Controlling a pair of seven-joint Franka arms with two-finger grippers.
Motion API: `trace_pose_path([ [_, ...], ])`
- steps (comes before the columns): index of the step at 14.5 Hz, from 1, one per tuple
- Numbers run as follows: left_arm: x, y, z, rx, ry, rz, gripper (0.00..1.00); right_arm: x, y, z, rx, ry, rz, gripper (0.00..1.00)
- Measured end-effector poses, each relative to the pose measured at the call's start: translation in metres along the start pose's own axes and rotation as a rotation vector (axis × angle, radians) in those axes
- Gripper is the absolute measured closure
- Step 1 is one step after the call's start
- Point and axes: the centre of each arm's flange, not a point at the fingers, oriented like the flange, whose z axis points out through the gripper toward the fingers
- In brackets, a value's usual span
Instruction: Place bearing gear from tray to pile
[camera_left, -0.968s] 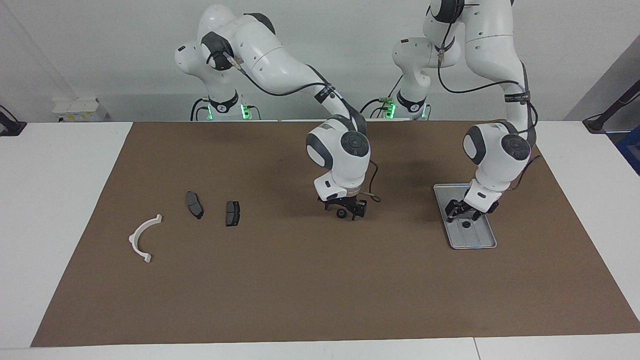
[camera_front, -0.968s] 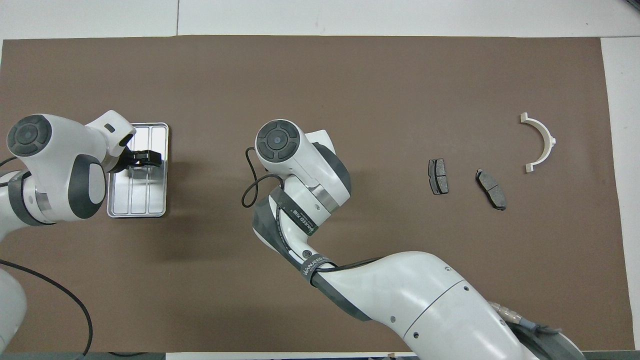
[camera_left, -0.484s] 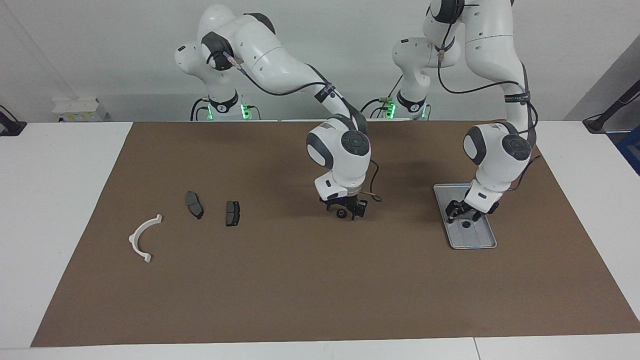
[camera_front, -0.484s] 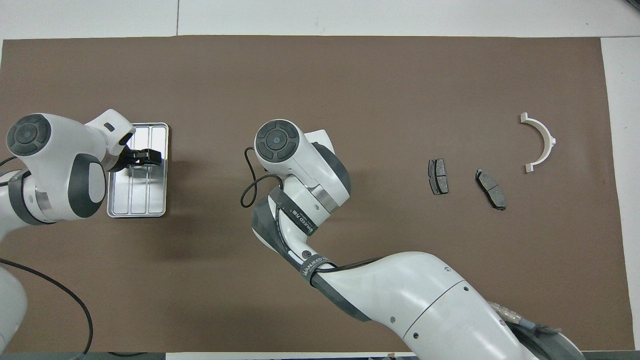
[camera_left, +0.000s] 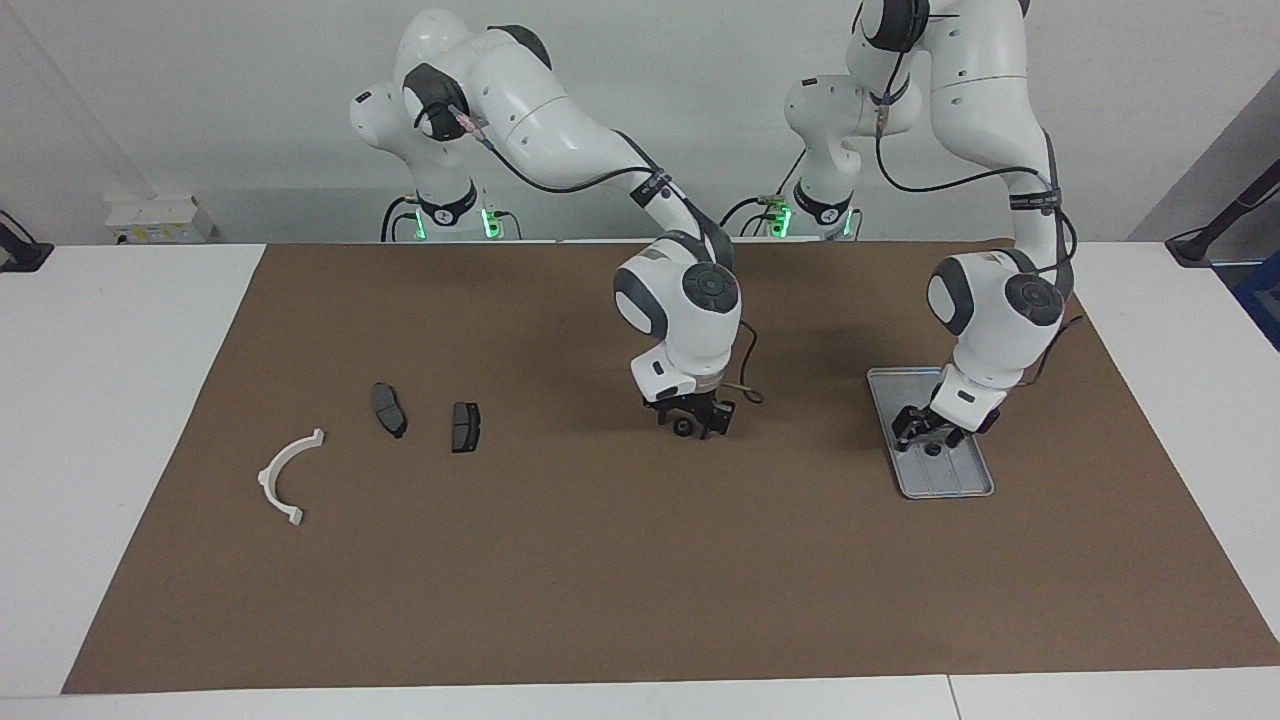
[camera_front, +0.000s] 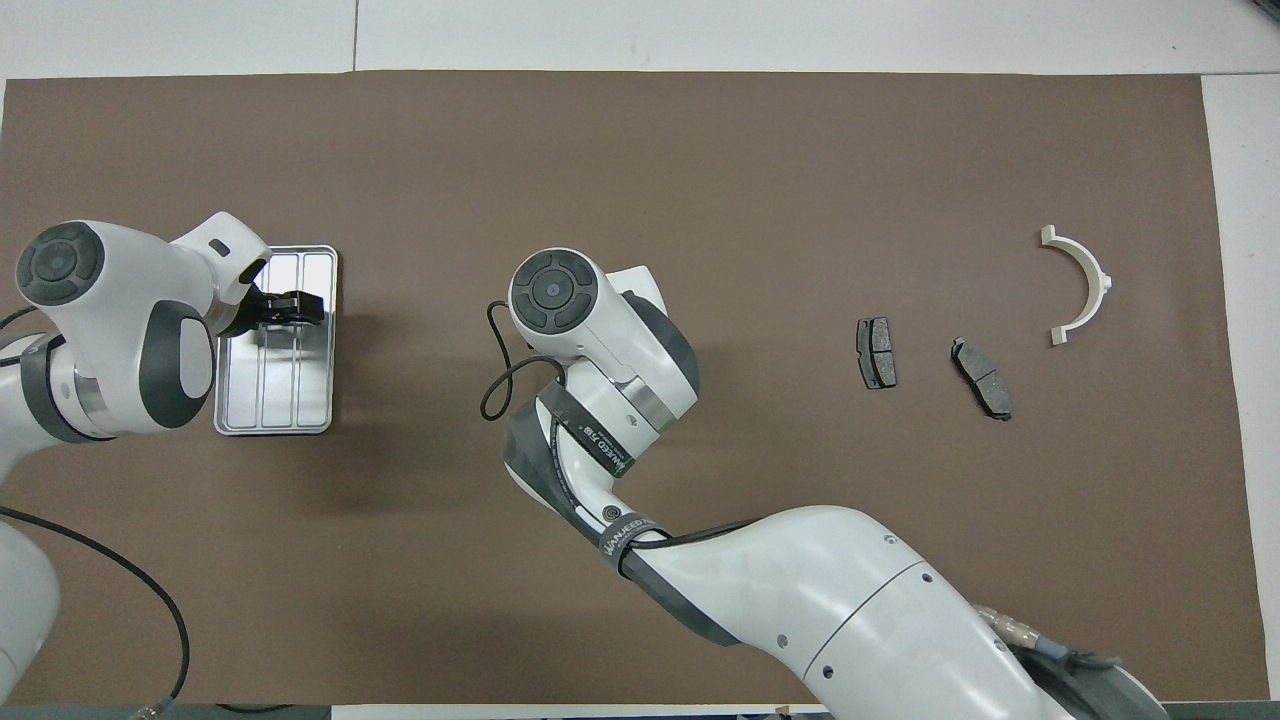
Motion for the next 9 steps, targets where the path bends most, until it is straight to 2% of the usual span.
trace_pose_path([
  [1,0.0003,0.0,-0.0001,0.0,0.001,0.0,0.19,0.0,-0.0002,-0.0003,0.002,0.001,0.0,0.33],
  [2,0.0007,-0.0001,-0.0007,0.0,0.002,-0.001,0.22,-0.0004,-0.0009,-0.0022,0.006,0.0,0.0,0.42],
  [4,0.0029,-0.0008,-0.0033,0.001,0.009,-0.001,0.43,-0.0011,-0.0021,-0.0049,0.014,-0.003,0.002,0.63],
  [5,0.0039,-0.0051,-0.0053,0.001,0.012,-0.009,0.56,-0.0008,-0.0019,-0.0048,0.015,-0.004,0.003,0.65],
  [8,0.0055,-0.0053,-0.0085,0.0,0.019,-0.009,0.76,-0.0003,-0.0016,-0.0048,0.016,-0.007,0.006,0.65],
  [9,0.0059,-0.0051,-0.0087,0.0,0.019,-0.008,0.76,-0.0002,-0.0016,-0.0048,0.016,-0.008,0.007,0.65],
])
